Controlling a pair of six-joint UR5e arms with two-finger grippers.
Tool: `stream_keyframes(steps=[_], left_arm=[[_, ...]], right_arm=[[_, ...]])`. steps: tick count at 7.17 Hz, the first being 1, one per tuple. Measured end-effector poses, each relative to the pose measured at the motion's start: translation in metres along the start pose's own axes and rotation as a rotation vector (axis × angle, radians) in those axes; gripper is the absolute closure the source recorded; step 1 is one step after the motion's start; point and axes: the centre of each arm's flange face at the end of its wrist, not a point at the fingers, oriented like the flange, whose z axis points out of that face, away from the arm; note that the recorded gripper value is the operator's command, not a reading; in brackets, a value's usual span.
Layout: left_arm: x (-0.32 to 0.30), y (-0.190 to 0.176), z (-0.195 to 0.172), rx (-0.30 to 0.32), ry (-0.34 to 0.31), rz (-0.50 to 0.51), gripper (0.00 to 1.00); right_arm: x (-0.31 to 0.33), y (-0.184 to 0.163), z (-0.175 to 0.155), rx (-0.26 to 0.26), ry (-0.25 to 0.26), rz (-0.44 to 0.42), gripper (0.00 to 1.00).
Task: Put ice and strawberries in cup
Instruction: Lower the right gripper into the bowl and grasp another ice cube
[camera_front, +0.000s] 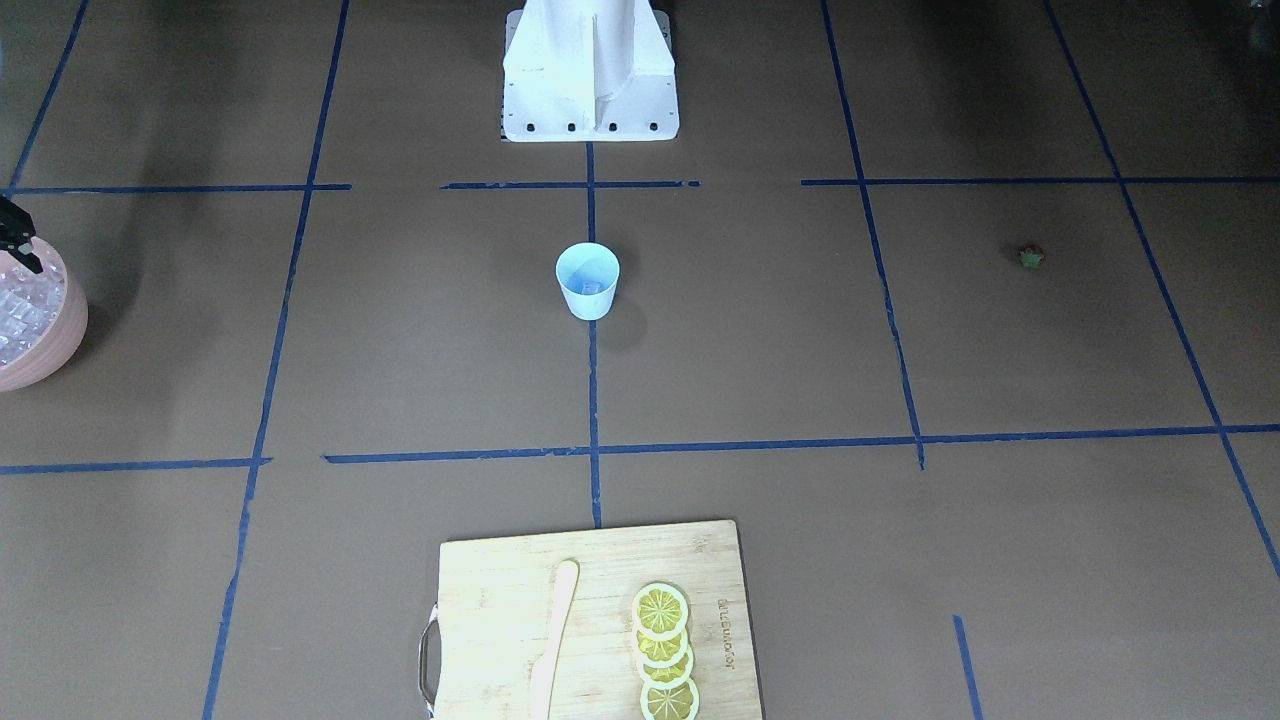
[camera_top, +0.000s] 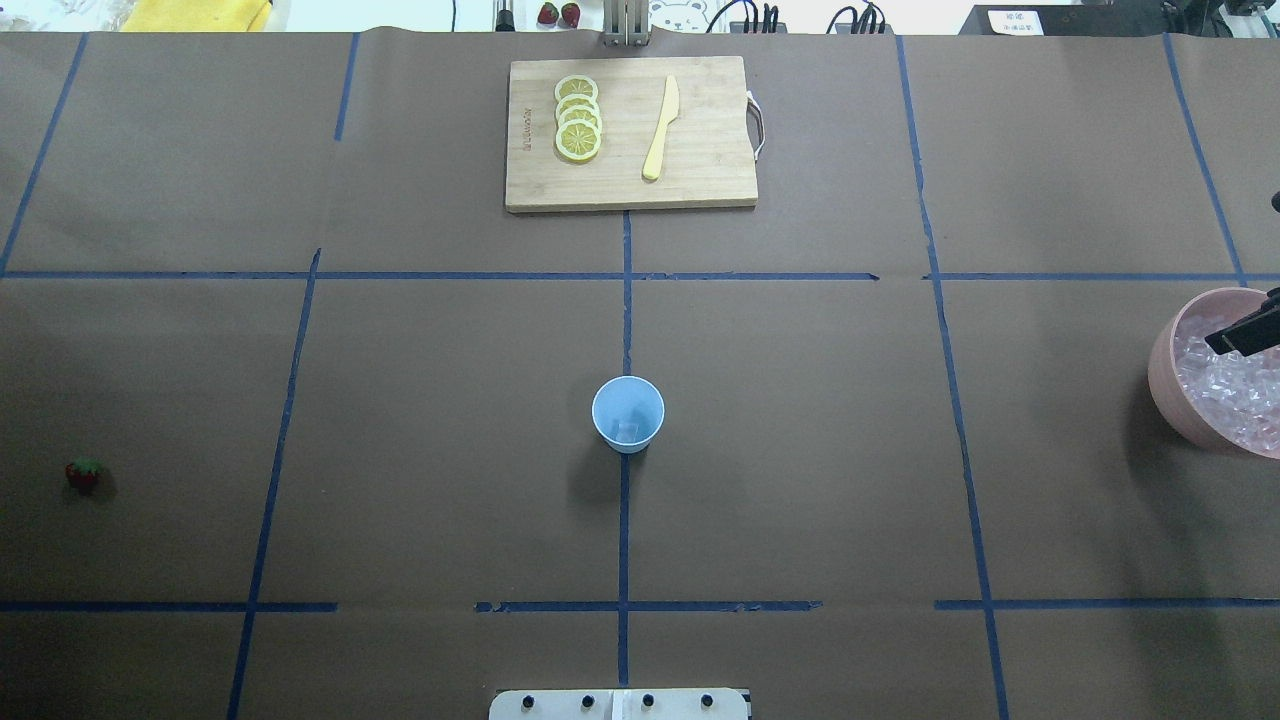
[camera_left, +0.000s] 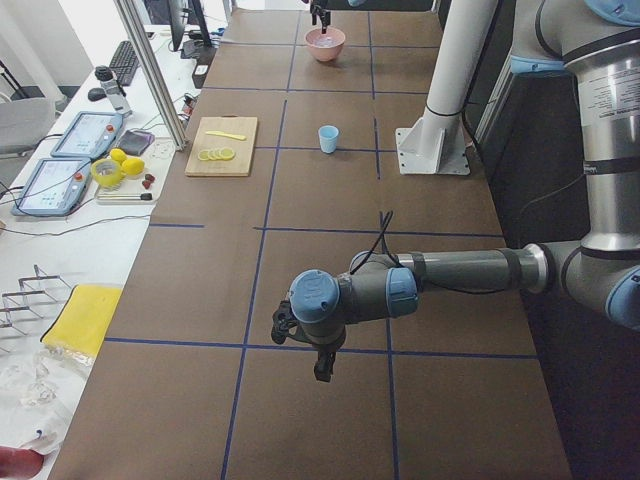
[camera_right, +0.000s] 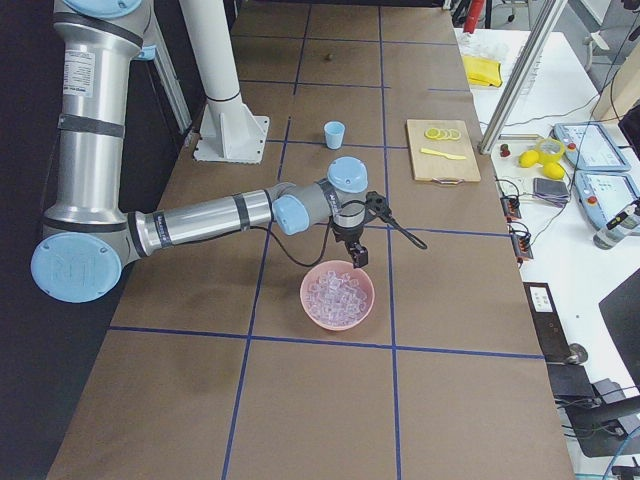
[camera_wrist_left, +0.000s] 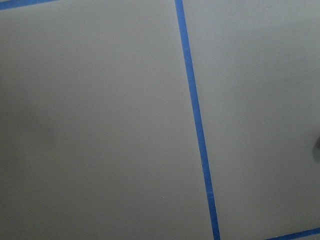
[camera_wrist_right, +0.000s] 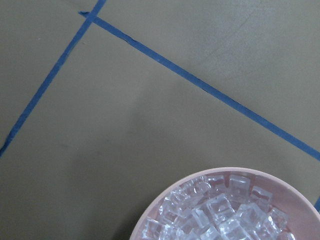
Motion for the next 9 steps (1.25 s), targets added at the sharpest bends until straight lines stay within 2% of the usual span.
stream_keyframes(steps=[4, 9], left_arm=[[0.001, 0.0, 0.0, 0.001, 0.001, 0.001, 0.0], [0.001, -0.001, 0.0, 0.001, 0.001, 0.003, 0.0]], right_arm=[[0.026, 0.014, 0.03, -0.019, 0.003, -0.147, 0.05], [0.016, 0.032, 0.064, -0.087, -0.023, -0.176, 0.1]])
